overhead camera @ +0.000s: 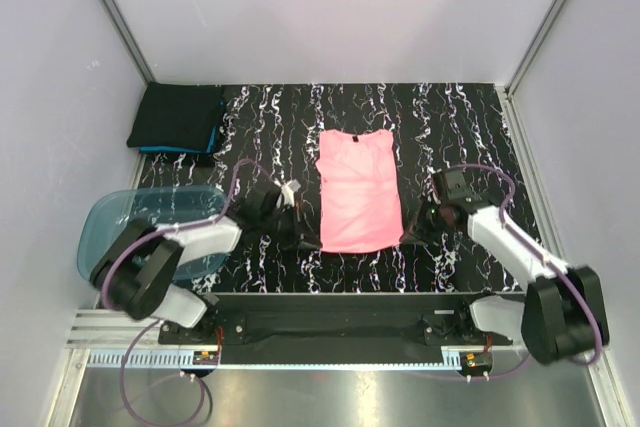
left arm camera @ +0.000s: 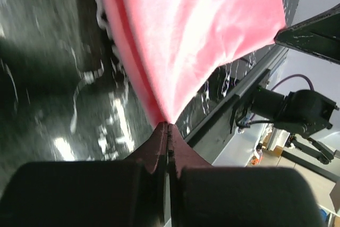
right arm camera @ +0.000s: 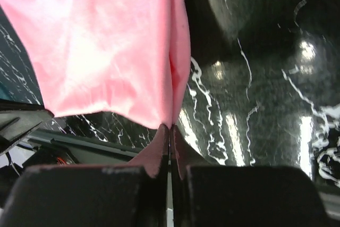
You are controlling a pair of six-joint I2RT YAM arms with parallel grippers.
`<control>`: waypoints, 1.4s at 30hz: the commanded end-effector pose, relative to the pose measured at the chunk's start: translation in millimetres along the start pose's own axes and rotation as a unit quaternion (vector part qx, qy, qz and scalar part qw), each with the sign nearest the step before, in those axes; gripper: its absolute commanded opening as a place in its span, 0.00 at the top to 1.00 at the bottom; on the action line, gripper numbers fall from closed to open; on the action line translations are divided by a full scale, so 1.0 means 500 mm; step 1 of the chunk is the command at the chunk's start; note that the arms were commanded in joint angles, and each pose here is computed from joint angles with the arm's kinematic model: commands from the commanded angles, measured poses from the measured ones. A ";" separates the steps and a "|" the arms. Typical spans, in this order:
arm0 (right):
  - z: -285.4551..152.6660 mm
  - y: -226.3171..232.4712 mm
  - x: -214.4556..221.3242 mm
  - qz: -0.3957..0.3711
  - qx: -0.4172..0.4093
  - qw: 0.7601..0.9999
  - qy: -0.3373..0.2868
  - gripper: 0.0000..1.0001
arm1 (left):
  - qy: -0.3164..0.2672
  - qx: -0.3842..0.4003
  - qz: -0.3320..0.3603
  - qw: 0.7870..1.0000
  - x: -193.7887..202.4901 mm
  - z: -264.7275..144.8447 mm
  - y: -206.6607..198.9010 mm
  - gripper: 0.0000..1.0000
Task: Fold and stack the t-shirts
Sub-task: Fold the tshirt
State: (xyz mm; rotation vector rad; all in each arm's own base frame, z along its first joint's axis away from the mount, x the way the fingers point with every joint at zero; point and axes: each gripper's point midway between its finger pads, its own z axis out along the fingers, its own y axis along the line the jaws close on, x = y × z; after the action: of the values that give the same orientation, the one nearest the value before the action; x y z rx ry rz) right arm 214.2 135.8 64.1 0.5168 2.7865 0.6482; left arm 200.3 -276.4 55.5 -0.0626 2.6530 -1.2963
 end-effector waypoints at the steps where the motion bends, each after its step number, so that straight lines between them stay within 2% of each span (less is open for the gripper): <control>1: -0.043 -0.002 0.011 0.027 0.005 0.999 -0.032 1.00 | -0.049 -0.003 -0.003 0.999 -0.009 -0.032 -0.019 1.00; 6: -0.099 0.018 -0.004 0.006 -0.016 0.997 -0.080 1.00 | -0.101 -0.019 0.023 0.994 -0.038 -0.091 -0.057 1.00; 16: -0.156 0.077 -0.098 -0.030 -0.021 0.988 -0.151 1.00 | -0.124 -0.034 0.044 0.991 -0.107 -0.106 -0.108 1.00; 23: -0.151 0.128 -0.206 -0.050 -0.001 0.981 -0.188 1.00 | -0.174 -0.047 0.051 0.982 -0.248 -0.136 -0.126 1.00; 24: -0.150 0.135 -0.218 -0.056 0.000 0.980 -0.189 1.00 | -0.184 -0.036 0.066 0.980 -0.276 -0.146 -0.150 1.00; 26: -0.151 0.162 -0.259 -0.063 0.000 0.978 -0.200 1.00 | -0.186 -0.045 0.066 0.979 -0.317 -0.140 -0.139 1.00; 28: -0.150 0.181 -0.300 -0.072 0.008 0.974 -0.213 1.00 | -0.190 -0.024 0.080 0.978 -0.360 -0.153 -0.169 1.00; 35: -0.127 0.223 -0.403 -0.089 0.015 0.970 -0.227 1.00 | -0.207 -0.013 0.080 0.975 -0.478 -0.144 -0.182 1.00; 42: -0.101 0.220 -0.497 -0.077 0.015 0.968 -0.237 1.00 | -0.205 0.028 0.088 0.974 -0.581 -0.092 -0.185 1.00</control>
State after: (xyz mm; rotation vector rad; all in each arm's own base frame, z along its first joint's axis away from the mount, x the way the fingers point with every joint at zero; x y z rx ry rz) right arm 429.2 127.6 177.1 0.3984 2.4389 0.4124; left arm 449.4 -254.7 177.1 -0.1565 2.3199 -1.0877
